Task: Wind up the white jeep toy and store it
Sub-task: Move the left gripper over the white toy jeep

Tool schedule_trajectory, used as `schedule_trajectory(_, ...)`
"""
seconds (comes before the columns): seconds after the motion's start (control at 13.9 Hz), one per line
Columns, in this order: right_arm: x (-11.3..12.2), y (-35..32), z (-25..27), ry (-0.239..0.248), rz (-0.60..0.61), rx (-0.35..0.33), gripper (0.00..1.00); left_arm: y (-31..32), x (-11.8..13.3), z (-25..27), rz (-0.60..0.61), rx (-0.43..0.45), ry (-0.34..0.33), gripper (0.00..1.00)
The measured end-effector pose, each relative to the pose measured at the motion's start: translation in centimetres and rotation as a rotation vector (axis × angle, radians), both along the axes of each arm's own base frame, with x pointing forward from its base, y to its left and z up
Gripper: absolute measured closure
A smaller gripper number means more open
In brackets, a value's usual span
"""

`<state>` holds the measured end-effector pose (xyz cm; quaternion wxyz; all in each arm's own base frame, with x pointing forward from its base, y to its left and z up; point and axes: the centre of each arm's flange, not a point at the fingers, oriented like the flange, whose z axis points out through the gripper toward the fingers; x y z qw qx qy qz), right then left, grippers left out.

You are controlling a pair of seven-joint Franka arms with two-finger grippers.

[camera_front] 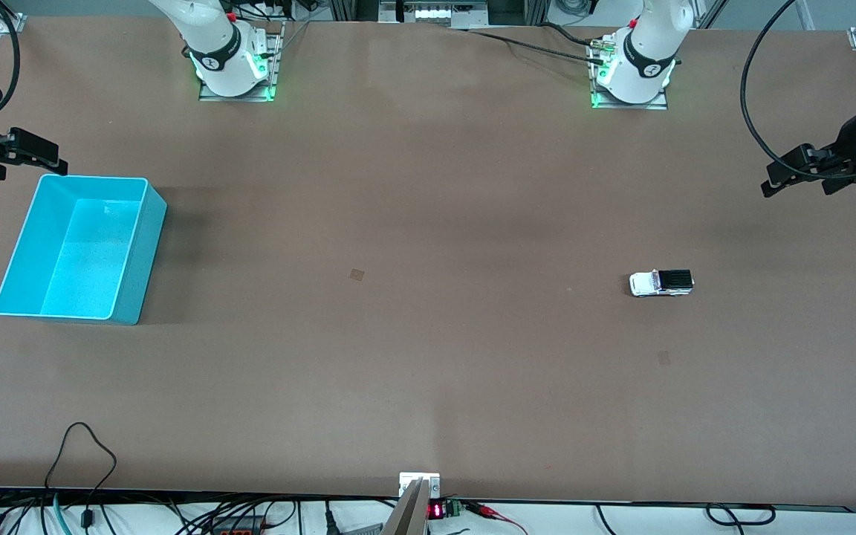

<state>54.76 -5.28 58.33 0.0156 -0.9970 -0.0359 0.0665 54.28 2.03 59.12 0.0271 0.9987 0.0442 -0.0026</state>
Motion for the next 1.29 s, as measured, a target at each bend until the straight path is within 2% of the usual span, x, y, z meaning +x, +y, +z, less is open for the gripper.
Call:
schedule_trajectory(0.36, 0.3, 0.0, -0.6, 0.01, 0.0, 0.0, 0.0, -0.3, -0.4, -0.2, -0.005, 0.001, 0.007, 0.0)
schedule_trajectory(0.65, 0.3, 0.0, -0.7, 0.012, 0.0, 0.0, 0.0, -0.6, 0.0, -2.5, -0.012, -0.003, 0.052, 0.0)
schedule_trajectory(1.29, 0.3, 0.0, -0.4, 0.006, 0.0, 0.0, 0.0, -3.3, 5.0, -14.6, -0.067, -0.027, 0.226, 0.0)
